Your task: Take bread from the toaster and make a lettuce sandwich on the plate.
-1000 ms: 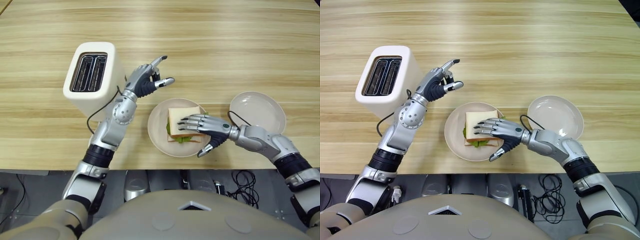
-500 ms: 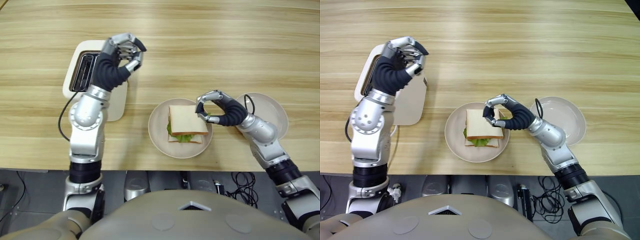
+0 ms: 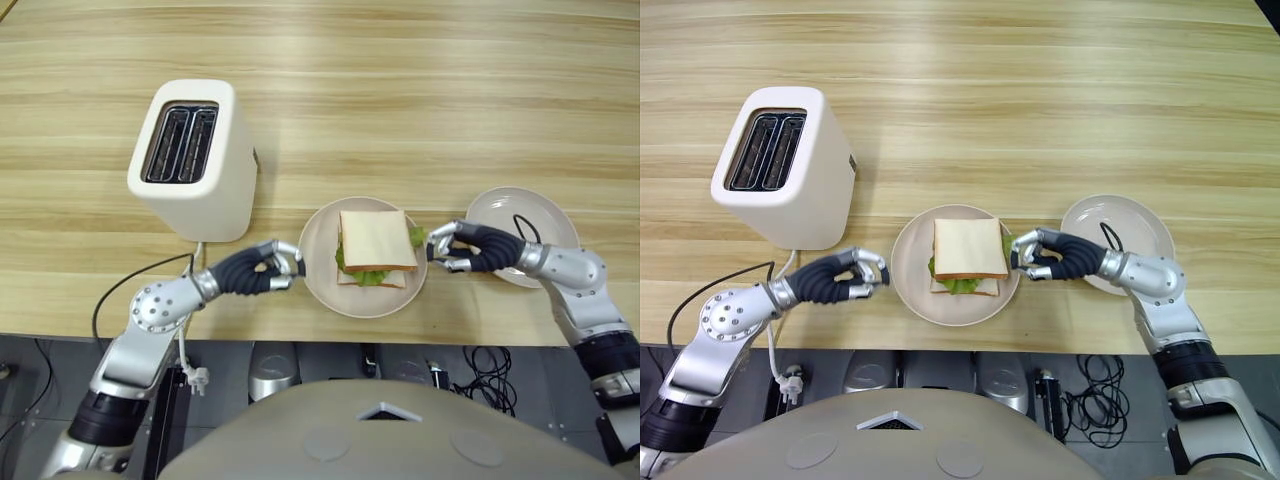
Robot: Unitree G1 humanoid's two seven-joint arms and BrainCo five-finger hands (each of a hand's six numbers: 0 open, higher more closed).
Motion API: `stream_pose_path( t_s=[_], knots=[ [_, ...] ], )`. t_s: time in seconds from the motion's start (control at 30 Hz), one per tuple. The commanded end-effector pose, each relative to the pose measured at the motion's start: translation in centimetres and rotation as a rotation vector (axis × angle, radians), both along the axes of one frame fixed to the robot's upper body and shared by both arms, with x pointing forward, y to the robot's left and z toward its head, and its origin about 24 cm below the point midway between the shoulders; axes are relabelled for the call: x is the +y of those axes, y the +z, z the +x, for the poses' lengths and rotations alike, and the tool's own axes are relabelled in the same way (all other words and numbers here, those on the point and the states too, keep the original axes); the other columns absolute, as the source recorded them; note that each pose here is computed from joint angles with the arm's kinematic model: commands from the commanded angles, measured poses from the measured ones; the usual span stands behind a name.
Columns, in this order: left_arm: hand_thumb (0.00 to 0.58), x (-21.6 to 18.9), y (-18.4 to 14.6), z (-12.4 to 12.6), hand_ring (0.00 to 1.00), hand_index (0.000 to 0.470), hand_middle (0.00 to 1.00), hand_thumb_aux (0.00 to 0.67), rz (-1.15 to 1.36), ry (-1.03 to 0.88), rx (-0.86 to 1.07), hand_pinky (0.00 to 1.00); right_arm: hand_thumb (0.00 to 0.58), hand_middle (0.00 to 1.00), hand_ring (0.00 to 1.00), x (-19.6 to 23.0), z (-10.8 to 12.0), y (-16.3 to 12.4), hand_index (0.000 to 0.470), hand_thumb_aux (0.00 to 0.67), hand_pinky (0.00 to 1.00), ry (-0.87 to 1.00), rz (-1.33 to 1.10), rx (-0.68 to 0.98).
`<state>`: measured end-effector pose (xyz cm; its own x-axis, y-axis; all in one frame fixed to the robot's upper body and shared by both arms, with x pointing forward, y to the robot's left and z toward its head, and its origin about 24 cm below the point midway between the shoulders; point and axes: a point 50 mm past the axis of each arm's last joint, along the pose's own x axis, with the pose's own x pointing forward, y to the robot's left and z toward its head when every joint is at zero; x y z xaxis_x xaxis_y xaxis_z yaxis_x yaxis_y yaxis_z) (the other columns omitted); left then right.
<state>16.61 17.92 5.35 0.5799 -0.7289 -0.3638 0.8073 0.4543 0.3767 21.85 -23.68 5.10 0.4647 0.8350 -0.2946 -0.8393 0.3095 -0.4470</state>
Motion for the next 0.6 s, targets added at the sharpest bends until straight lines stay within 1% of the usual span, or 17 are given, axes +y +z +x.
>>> stream_pose_path(
  t_s=[0.03,0.1,0.23,0.37,0.5,0.6],
  knots=[
    [0.58,1.1,-0.9,-1.2,1.0,0.46,1.0,0.67,0.228,-0.04,0.0,1.0,0.58,1.0,1.0,-1.5,-0.4,-1.3,0.46,0.67,1.0,0.036,-0.24,0.024],
    [0.58,1.7,-1.2,-1.3,1.0,0.46,1.0,0.67,0.308,-0.041,-0.01,1.0,0.58,1.0,1.0,-1.6,-0.6,-1.9,0.46,0.67,1.0,0.061,-0.314,0.028],
    [0.58,1.7,-2.0,-1.5,1.0,0.46,1.0,0.67,0.4,-0.081,-0.007,1.0,0.58,1.0,1.0,-0.5,-1.6,-3.0,0.46,0.67,1.0,0.137,-0.379,0.05],
    [0.58,-0.1,-3.3,-1.4,1.0,0.46,1.0,0.67,0.39,-0.118,-0.016,1.0,0.58,1.0,1.0,1.0,-2.7,-4.0,0.46,0.67,1.0,0.225,-0.424,0.072],
    [0.58,-2.7,-4.6,-0.7,1.0,0.46,1.0,0.67,0.333,-0.158,-0.035,1.0,0.58,1.0,1.0,2.8,-3.0,-4.5,0.46,0.67,1.0,0.271,-0.433,0.034],
    [0.58,-4.2,-5.1,-0.1,1.0,0.46,1.0,0.67,0.302,-0.188,-0.044,1.0,0.58,1.0,1.0,4.1,-3.6,-4.9,0.46,0.67,1.0,0.318,-0.41,0.059]
  ],
)
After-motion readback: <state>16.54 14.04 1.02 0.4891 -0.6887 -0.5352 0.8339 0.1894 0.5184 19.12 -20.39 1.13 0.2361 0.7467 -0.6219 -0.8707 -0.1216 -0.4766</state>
